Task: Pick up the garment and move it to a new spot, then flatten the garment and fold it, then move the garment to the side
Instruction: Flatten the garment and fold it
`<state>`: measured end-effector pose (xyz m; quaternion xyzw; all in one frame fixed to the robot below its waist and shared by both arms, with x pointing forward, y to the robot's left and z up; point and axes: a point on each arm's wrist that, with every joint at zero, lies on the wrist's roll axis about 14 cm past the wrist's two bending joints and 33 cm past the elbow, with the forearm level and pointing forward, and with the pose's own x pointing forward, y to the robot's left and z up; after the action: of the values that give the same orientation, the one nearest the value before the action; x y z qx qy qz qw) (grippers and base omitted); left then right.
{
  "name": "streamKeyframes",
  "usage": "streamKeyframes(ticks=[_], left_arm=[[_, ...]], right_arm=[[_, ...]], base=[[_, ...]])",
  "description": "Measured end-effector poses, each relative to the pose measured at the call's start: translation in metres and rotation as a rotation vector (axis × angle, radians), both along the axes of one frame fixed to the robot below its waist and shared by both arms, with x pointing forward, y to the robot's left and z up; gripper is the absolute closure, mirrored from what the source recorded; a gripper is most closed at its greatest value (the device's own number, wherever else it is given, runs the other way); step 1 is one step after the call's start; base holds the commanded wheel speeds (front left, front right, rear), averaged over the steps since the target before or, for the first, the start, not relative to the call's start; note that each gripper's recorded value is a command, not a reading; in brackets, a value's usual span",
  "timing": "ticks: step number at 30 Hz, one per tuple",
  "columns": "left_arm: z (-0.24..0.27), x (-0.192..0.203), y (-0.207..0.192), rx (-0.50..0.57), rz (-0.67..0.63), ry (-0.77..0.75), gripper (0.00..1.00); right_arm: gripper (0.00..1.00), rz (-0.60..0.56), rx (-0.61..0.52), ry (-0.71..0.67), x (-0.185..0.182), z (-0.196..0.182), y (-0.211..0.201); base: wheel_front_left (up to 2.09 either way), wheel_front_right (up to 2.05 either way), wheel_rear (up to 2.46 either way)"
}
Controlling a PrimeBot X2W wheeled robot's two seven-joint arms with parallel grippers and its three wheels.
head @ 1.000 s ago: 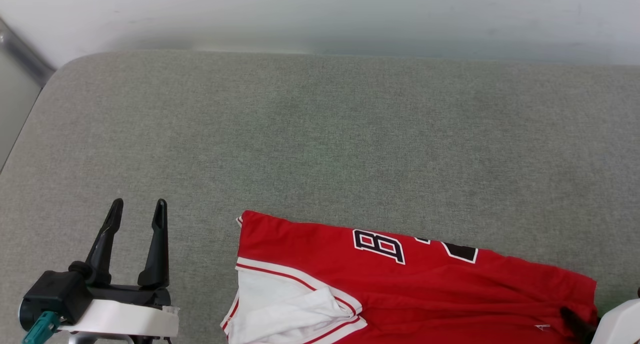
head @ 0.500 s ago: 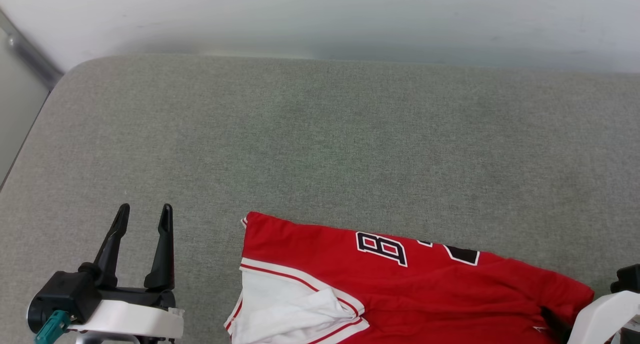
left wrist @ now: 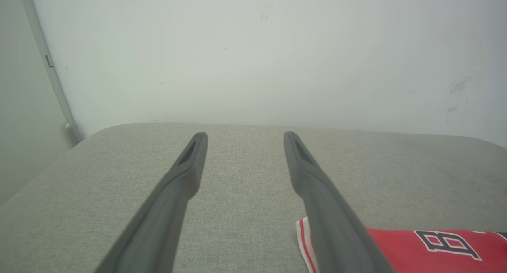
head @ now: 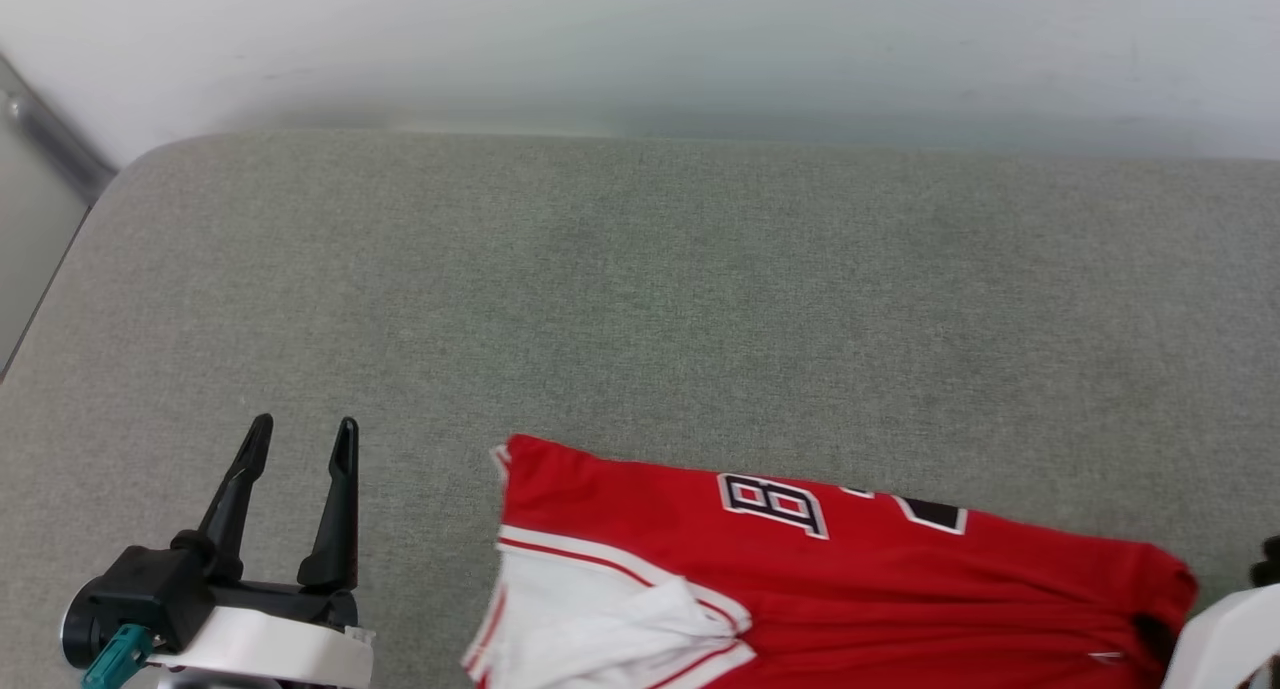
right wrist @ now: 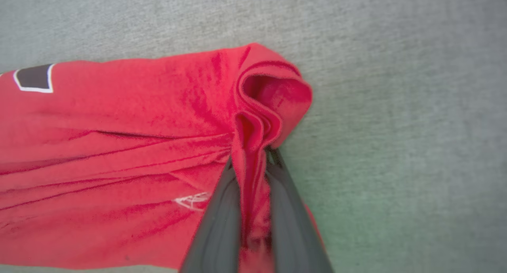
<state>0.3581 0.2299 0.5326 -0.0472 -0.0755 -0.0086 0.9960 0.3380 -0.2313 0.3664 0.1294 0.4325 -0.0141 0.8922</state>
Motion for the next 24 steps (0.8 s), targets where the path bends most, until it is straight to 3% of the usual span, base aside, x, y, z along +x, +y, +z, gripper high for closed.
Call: streamKeyframes(ticks=[6, 10, 16, 24], left_arm=[[0.001, 0.000, -0.006, -0.002, -0.019, -0.005, 0.00], [0.002, -0.002, -0.009, -0.003, -0.028, -0.008, 0.00], [0.006, -0.009, -0.012, -0.012, -0.035, -0.020, 0.00], [0.010, -0.019, -0.017, -0.029, -0.039, -0.038, 0.00]], right_arm=[[1.00, -0.082, -0.116, -0.037, 0.003, 0.014, -0.050], [1.00, -0.098, -0.136, -0.068, 0.006, 0.023, -0.058], [1.00, -0.019, -0.110, -0.097, 0.004, 0.037, -0.033], [1.00, 0.149, 0.009, -0.125, -0.010, 0.060, 0.037]], base=[[0.00, 0.00, 0.00], [0.00, 0.00, 0.00], [0.00, 0.00, 0.00], [0.00, 0.00, 0.00]])
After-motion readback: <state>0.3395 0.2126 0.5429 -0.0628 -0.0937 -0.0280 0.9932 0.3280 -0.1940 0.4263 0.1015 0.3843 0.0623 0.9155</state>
